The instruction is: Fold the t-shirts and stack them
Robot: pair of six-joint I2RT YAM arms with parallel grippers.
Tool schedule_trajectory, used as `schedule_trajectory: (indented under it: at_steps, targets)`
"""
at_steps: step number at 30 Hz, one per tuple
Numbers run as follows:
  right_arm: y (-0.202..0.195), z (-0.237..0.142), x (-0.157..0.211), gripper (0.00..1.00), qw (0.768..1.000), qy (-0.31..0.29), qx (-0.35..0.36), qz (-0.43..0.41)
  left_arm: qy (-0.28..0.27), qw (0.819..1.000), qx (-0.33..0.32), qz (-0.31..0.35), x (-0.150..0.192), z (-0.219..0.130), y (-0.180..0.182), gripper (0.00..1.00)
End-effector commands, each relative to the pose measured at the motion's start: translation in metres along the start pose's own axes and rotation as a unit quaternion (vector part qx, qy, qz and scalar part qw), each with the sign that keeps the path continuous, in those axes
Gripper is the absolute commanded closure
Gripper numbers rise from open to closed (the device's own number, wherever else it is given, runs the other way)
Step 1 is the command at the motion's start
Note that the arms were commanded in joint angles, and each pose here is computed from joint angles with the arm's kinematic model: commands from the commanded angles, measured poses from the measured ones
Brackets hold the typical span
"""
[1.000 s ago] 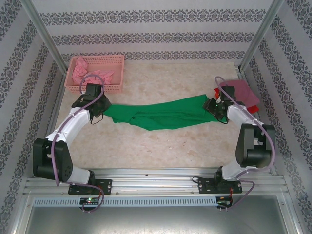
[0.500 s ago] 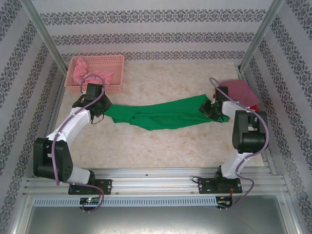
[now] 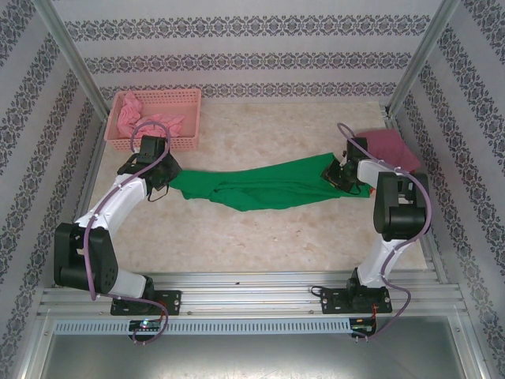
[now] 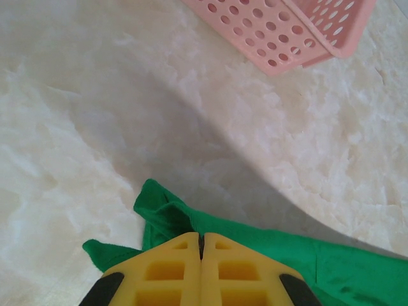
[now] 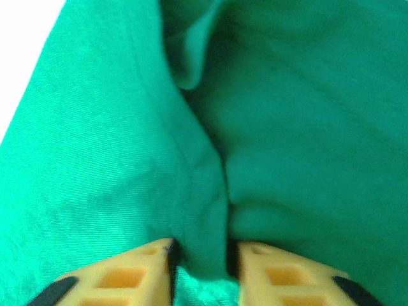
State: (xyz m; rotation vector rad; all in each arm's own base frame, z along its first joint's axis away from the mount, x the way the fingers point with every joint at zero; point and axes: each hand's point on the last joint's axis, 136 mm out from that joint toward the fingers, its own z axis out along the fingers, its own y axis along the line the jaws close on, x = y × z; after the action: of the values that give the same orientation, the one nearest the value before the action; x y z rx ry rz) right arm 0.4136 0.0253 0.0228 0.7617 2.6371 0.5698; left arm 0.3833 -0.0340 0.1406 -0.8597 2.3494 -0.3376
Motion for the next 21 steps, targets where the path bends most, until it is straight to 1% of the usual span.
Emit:
schedule_trajectory:
  at_steps: [1, 3, 6, 11, 15, 18, 21]
  targets:
    - [0.005, 0.004, 0.008, 0.80, 1.000, 0.022, -0.005, -0.001, -0.015, 1.000, 0.018, -0.004, -0.003, -0.006, -0.008, 1.00]
    - [0.007, -0.002, 0.007, 0.91, 1.000, 0.014, -0.008, -0.002, -0.017, 1.000, 0.019, -0.003, -0.004, -0.007, -0.008, 1.00]
    - [0.014, -0.017, 0.001, 1.00, 1.000, -0.003, -0.011, -0.009, -0.019, 1.000, 0.019, -0.003, -0.006, -0.008, -0.009, 1.00]
    - [0.032, -0.052, -0.010, 1.00, 0.999, -0.037, -0.028, -0.026, -0.025, 0.999, 0.026, -0.004, -0.010, -0.013, -0.014, 1.00]
    - [0.052, -0.084, -0.020, 1.00, 0.995, -0.072, -0.052, -0.035, -0.042, 0.998, 0.037, -0.002, -0.021, -0.023, -0.022, 1.00]
    - [0.069, -0.113, -0.030, 1.00, 0.991, -0.105, -0.074, -0.045, -0.062, 0.997, 0.043, 0.004, -0.034, -0.035, -0.030, 1.00]
    - [0.093, -0.156, -0.042, 1.00, 0.981, -0.152, -0.104, -0.063, -0.095, 0.994, 0.052, 0.008, -0.054, -0.056, -0.039, 1.00]
